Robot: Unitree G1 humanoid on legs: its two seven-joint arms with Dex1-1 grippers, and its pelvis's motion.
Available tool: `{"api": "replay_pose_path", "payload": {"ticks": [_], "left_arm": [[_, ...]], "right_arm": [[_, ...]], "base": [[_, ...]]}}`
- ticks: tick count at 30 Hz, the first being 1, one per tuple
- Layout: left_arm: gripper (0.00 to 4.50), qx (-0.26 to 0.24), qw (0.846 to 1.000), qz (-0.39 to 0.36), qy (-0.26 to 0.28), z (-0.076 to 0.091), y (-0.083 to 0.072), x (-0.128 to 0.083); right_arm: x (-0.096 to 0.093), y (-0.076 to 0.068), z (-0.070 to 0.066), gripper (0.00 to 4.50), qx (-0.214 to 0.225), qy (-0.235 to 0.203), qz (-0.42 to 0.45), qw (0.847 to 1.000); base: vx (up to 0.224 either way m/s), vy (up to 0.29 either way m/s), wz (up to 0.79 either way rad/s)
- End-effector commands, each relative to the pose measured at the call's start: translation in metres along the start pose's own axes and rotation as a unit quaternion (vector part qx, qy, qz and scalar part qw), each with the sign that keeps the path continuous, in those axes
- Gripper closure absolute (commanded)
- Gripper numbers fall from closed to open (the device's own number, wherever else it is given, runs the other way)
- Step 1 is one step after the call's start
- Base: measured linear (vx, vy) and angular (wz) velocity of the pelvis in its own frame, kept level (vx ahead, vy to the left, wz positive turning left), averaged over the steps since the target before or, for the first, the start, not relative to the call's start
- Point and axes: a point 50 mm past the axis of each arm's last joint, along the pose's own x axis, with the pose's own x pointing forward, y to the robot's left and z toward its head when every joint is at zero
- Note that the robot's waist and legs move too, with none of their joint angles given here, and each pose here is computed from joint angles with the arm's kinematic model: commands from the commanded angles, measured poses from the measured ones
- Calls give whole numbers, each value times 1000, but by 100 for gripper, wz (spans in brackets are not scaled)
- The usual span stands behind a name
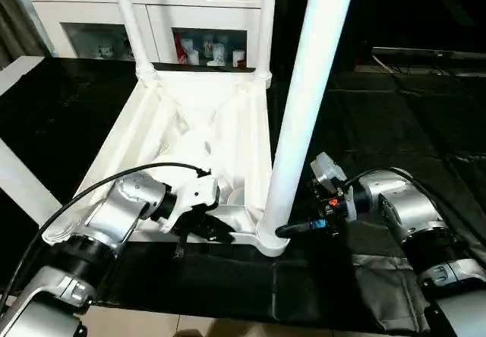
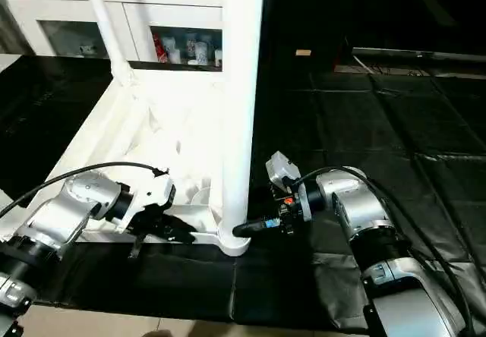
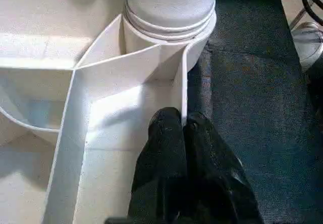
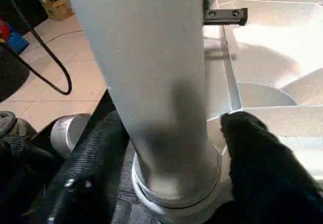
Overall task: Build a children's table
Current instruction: Rotate leg to tighten
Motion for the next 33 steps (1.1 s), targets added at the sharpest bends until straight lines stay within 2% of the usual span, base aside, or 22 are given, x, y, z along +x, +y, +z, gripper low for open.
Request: {"api": "replay_pose_path", "payload": {"ticks": [1, 7, 11, 16, 19, 21, 26, 28, 31, 33], "left_arm": [[450, 28, 999, -35, -10, 12, -3, 5], [450, 24, 999, -26, -15, 13, -3, 5], [450, 12, 1000, -9, -24, 13, -1, 7], [450, -22, 997, 59, -34, 18, 11, 13], [450, -38, 995, 80, -45, 23, 16, 17], [450, -64, 989, 120, -56, 30, 25, 24], [450, -101, 975, 181, -74, 40, 38, 35], [450, -133, 957, 239, -97, 51, 50, 44], [450, -143, 949, 258, -110, 60, 53, 49], [450, -141, 949, 257, -112, 62, 53, 52]], "right_arm": [[2, -1, 5, 179, -11, -4, 9, 1000], [6, 1, 4, 231, -4, -12, 16, 1000], [8, 4, 3, 247, 4, -19, 19, 1000], [16, 3, -4, 251, 47, -37, -33, 998], [23, 0, -8, 251, 57, -35, -79, 995], [36, -10, -9, 251, 62, -45, -166, 983], [55, -20, -2, 255, 74, -70, -253, 962], [73, -28, 4, 255, 110, -90, -330, 933], [84, -29, 10, 255, 104, -98, -357, 923], [88, -30, 14, 255, 90, -107, -367, 919]], "base": [[0, 0, 0], [0, 0, 0], [0, 0, 0], [0, 0, 0], [0, 0, 0], [0, 0, 0], [0, 0, 0], [0, 0, 0], [0, 0, 0], [0, 0, 0]]}}
